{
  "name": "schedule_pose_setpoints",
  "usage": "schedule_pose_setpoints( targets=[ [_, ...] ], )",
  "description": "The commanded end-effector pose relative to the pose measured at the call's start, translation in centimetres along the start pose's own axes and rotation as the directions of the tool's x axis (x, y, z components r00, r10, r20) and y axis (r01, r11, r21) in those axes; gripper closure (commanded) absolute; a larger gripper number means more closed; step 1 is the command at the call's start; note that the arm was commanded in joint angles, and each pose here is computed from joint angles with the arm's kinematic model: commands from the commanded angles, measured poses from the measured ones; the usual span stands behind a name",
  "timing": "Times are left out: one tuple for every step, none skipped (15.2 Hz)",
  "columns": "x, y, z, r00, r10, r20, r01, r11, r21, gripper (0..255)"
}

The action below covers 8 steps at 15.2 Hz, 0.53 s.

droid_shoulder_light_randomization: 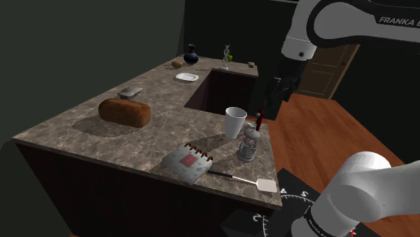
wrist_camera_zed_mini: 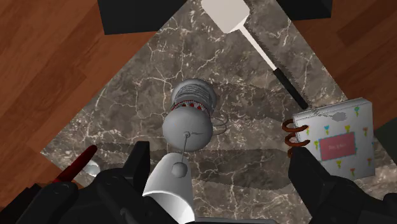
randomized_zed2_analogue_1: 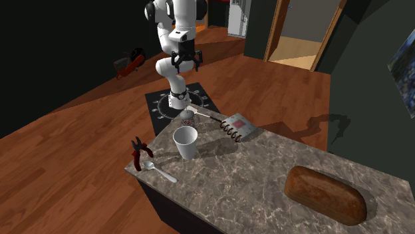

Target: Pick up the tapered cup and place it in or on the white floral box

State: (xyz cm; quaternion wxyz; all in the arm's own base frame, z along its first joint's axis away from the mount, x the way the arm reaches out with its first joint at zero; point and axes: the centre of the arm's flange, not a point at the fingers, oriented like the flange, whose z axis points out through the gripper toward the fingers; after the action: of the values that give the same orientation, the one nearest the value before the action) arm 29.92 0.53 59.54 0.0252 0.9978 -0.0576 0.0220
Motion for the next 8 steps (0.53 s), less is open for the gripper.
schedule_pose_setpoints(
  targets=[
    [0.0,0.0,0.0,1.000,0.000,0.000,0.000,1.000,0.000,0],
    [1.2,-0.1,0.8,1.000,-0.003,0.005,0.003,1.000,-0.005,0],
    [2.3,-0.1,1.5,1.000,-0.006,0.011,0.006,1.000,-0.011,0],
    [3.5,-0.2,2.3,1.000,-0.009,0.016,0.009,1.000,-0.016,0],
    [4.6,-0.2,3.1,1.000,-0.012,0.021,0.012,1.000,-0.022,0],
    [5.7,-0.3,3.9,1.000,-0.015,0.027,0.016,1.000,-0.027,0],
    [6.9,-0.3,4.7,0.999,-0.018,0.032,0.019,0.999,-0.032,0],
    [8.0,-0.4,5.5,0.999,-0.021,0.038,0.022,0.999,-0.037,0]
  ],
)
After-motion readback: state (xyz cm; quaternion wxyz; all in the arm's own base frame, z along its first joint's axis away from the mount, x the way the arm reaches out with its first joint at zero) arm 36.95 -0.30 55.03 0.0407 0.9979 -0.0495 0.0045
